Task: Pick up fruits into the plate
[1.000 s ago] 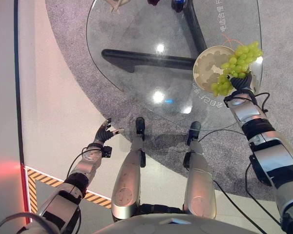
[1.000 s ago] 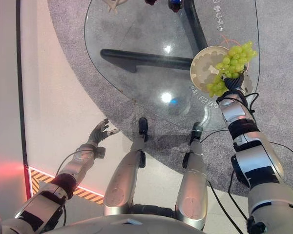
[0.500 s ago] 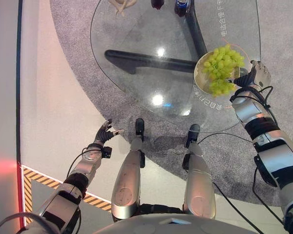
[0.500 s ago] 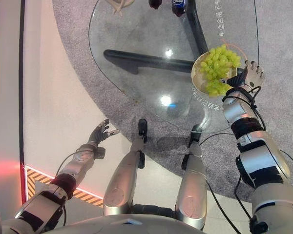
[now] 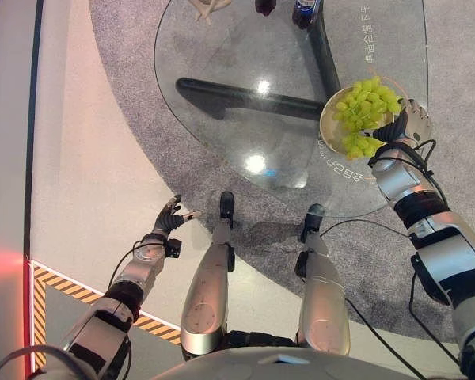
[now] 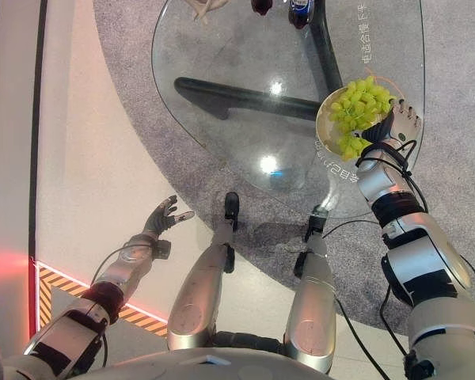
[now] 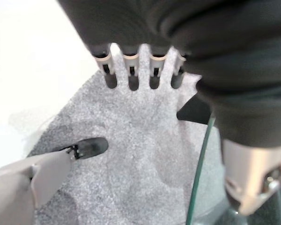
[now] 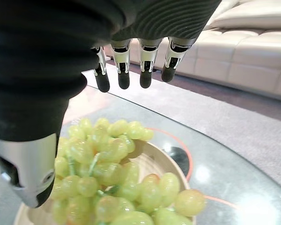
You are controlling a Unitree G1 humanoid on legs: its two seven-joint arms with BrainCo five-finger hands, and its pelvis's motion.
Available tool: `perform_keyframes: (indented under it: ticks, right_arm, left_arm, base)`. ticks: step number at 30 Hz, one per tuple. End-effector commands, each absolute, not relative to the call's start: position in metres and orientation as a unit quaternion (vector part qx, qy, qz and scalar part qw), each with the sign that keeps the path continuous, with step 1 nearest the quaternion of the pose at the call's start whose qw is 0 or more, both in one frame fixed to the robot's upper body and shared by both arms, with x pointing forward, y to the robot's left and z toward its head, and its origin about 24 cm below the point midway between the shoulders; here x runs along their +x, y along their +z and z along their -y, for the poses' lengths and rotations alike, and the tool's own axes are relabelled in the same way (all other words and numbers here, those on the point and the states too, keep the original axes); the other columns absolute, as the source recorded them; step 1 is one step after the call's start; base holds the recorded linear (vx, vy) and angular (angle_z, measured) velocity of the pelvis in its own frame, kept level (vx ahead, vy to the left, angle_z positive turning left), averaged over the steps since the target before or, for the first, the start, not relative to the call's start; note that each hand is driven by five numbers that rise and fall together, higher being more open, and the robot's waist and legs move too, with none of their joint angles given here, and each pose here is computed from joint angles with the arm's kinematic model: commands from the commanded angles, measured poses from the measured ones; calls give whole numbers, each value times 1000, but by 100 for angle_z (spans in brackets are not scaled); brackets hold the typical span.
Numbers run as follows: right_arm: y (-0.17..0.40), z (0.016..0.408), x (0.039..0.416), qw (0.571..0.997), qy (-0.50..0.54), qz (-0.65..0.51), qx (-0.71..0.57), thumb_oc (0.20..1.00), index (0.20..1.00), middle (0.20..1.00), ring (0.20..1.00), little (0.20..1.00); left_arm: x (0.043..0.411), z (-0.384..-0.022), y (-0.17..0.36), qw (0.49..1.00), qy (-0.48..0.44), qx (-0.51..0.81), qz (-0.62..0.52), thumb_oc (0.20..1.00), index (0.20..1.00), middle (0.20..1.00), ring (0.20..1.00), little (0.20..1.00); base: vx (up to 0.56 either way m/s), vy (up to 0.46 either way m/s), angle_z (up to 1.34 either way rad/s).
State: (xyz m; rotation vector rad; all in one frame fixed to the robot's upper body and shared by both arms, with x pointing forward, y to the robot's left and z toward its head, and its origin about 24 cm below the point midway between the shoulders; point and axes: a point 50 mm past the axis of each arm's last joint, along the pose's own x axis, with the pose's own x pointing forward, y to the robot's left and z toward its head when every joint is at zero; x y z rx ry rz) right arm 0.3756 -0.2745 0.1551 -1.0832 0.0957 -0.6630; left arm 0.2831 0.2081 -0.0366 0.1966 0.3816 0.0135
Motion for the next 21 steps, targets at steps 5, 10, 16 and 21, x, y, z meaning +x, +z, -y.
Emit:
perform_keyframes:
  ticks: [5,10,16,21]
  right_arm:
    - [132,251,368,914,-227,-2,-335,1000,1000,1000,1000,1000]
    - [68,237,335,957,-163,-50,-233,1000,1000,1000,1000,1000]
    - [-21,244,273,966,-136,-170,-137,1000,1000,1000,1000,1000]
    - [-74,240,228,952,-128,-271,-64,1000,1000,1000,1000,1000]
  left_arm:
    - [270,-219,-50,973,24,68,-218,1000,1000,1000,1000,1000]
    - [256,-227,-62,966,35,59,-251,1000,1000,1000,1000,1000]
    - [223,-232,-88,950,47,54,-304,1000,1000,1000,1000,1000]
    - [191,-234,-112,928,39,63,-366,1000,1000,1000,1000,1000]
  base:
    - [5,24,3]
    - [41,21,4]
    - [124,-8,2]
    - [139,-14,-1]
